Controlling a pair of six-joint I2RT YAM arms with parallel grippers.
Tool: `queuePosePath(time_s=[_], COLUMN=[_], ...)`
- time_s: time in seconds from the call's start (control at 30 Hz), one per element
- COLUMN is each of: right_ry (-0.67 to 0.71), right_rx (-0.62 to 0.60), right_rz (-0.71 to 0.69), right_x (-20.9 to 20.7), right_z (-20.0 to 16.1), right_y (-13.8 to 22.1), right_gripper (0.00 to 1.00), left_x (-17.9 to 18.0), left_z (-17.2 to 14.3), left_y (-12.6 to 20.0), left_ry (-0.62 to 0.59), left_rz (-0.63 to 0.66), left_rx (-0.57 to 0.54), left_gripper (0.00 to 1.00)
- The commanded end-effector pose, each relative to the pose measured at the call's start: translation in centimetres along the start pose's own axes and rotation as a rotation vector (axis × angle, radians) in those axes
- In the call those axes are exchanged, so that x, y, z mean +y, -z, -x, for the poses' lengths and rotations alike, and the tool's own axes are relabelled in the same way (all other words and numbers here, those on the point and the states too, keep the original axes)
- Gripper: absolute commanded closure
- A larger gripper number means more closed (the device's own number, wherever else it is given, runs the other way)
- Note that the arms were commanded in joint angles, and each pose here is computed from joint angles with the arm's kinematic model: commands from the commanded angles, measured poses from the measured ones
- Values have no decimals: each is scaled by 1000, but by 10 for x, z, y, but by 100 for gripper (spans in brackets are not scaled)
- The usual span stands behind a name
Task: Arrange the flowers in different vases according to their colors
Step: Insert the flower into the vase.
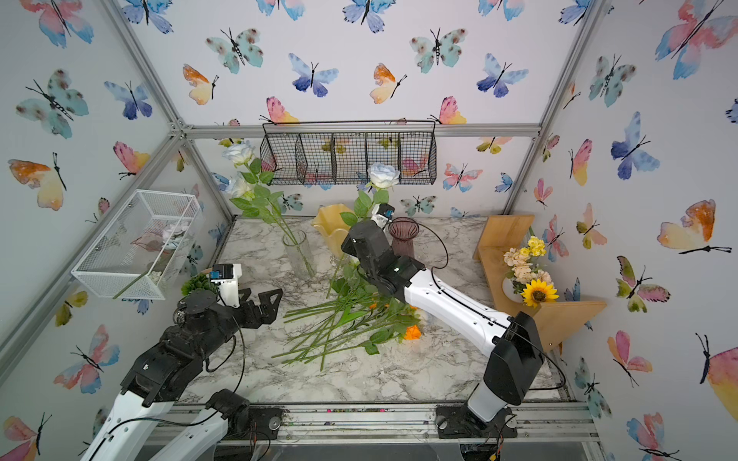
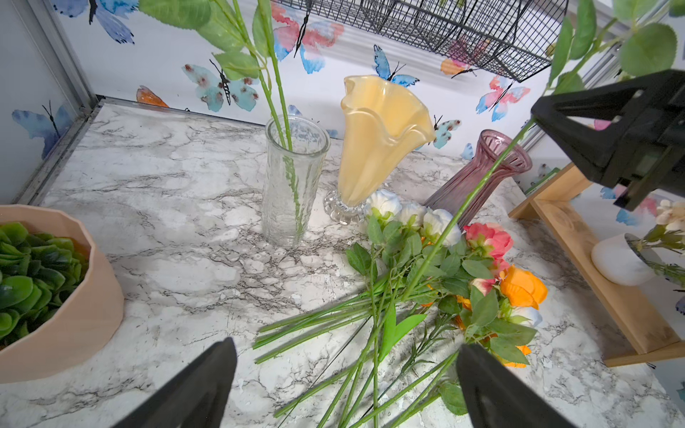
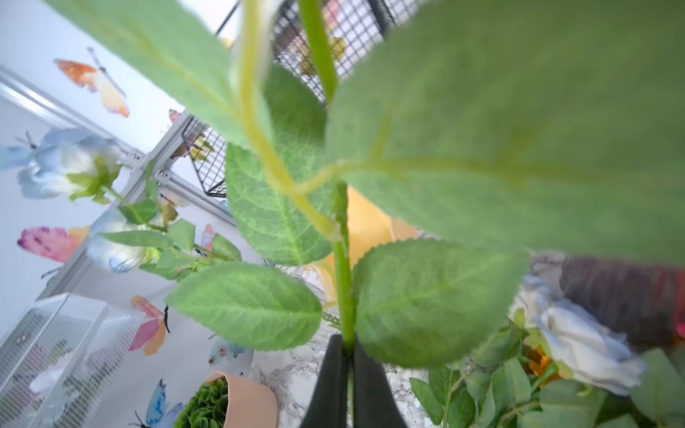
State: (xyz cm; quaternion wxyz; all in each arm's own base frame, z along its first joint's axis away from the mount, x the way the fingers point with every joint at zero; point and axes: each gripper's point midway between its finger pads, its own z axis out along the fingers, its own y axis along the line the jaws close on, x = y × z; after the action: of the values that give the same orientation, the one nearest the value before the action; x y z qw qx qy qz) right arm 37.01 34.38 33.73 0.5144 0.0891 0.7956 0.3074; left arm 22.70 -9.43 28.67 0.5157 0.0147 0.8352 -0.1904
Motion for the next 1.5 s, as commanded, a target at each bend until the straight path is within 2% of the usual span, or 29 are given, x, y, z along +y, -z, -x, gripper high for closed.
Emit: queuePosePath(time_s=[0.0,0.23,0.37,0.63,0.83,1.2,1.47], right_ry=[205,399,438,469,472,456,458], right_rx=[-89,-317,-430,-538,-511,-421,-280], right_rz=[88,279,335,404,418,393,374], right_x=[44,132,161,198,204,179,158], right_z=[15,52,69,68,52,9,-41], right_y=[12,24,20,-8,-39,-73,-102], right_gripper=[98,98,98,98,98,98,98], left_x=[-2,-17,-20,-22,-22,-22,-21], left_z=[-4,-15,-17,-20,-20,-20,-20], left_y=[7,3,3,-1,-1,-1,-2], left_ry=[28,31,25,23,23,23,25], left_rz=[-19,-120,-145,-154,-155,-158,-152], left_rx=[7,25,27,42,41,31,33], left_gripper=[1,1,1,1,1,1,1])
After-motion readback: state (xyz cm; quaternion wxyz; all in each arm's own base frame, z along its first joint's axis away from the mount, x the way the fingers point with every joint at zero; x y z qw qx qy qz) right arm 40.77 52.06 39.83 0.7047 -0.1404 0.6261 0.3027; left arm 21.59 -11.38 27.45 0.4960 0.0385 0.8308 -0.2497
